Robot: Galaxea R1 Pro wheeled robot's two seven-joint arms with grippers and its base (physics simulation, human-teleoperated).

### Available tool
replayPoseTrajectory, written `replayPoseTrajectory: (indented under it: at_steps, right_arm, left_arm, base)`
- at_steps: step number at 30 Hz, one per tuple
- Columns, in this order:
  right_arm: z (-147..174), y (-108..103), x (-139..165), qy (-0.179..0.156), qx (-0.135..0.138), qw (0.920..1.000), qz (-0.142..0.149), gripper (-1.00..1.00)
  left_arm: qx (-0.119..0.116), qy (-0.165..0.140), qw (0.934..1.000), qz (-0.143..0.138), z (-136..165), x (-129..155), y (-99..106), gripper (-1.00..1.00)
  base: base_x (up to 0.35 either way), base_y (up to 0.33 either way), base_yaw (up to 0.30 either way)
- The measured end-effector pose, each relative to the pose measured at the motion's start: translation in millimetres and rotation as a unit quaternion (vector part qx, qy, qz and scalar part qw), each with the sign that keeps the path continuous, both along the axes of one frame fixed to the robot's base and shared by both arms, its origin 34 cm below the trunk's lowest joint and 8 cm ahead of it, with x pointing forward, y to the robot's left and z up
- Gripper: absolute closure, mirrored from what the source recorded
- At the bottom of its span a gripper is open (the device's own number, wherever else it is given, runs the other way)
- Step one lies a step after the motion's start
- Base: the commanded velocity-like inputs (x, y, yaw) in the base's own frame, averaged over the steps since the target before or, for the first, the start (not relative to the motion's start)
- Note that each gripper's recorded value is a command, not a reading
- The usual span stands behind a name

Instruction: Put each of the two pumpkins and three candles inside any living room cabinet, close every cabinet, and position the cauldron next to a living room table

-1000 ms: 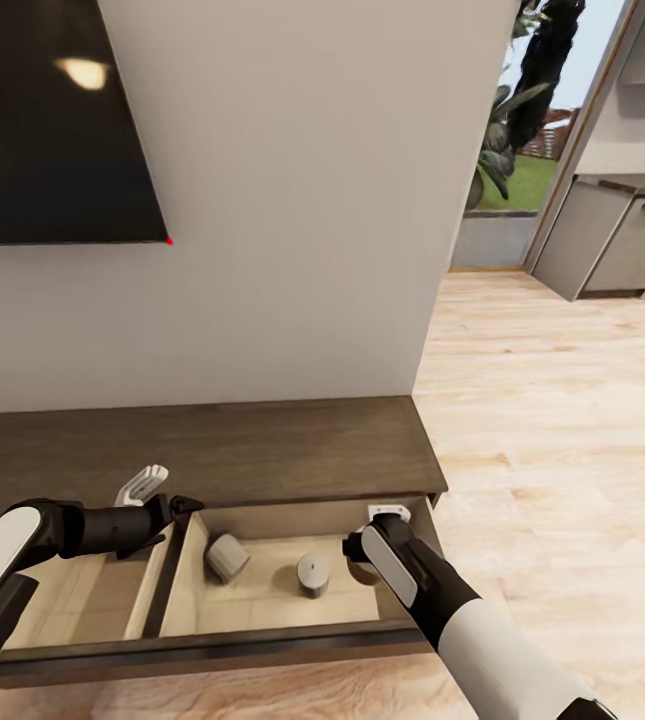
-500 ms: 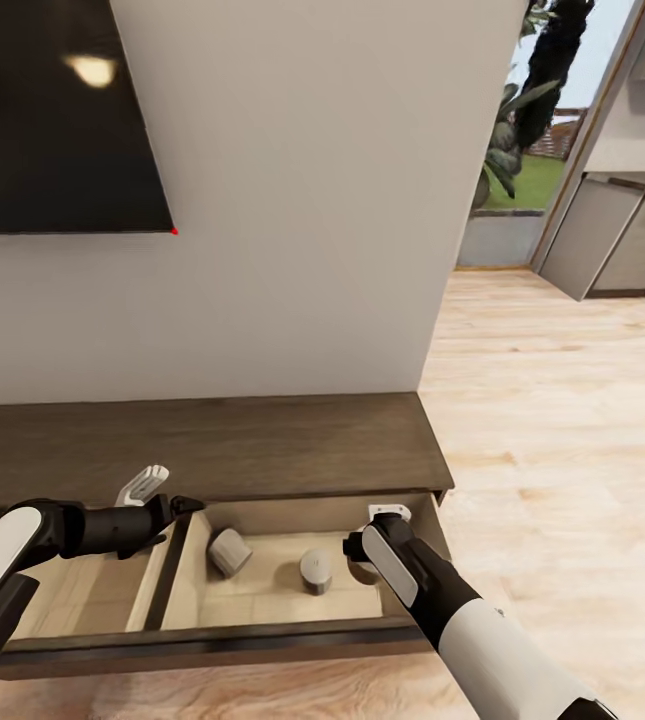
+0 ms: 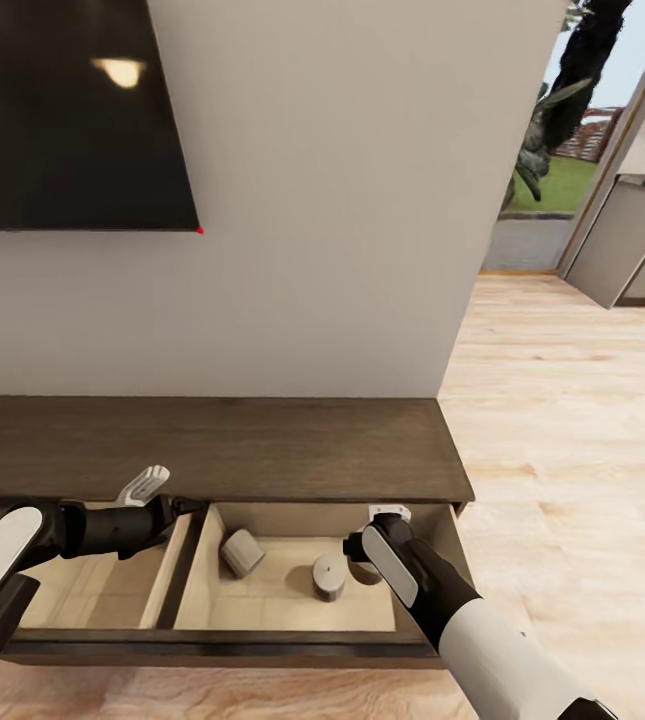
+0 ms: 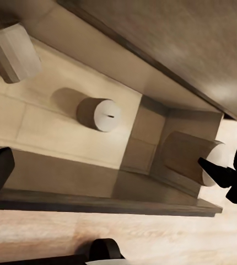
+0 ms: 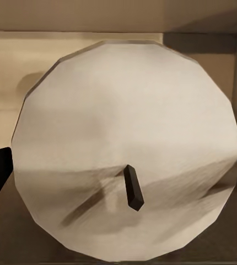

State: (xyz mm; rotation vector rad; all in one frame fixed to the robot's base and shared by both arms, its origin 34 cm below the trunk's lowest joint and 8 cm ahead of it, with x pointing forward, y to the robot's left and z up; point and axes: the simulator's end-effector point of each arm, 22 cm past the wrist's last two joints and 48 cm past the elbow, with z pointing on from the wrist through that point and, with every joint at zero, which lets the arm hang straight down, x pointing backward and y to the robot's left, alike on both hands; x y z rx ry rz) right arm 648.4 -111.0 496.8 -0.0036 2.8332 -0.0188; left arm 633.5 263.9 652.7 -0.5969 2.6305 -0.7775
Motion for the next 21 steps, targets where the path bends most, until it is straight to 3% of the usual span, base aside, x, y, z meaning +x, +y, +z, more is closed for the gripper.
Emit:
replayPoseTrajectory:
  at_steps: [7, 21]
  right_arm:
    - [-0.6, -0.9, -0.1, 0.000, -0.001, 1.0000, 0.000, 1.00]
    - [-10.0, -6.6, -7.9, 0.012, -0.011, 0.9999, -0.003, 1.00]
  left_arm:
    - [0.001, 0.001, 1.0000, 0.000, -0.6, -0.1, 0.1, -1.00]
    - [0.000, 0.000, 1.0000, 0.000, -1.9, -0.1, -0.3, -1.00]
  base:
    - [0.016, -0.107, 0.001]
    - [0.000, -0.006, 0.000]
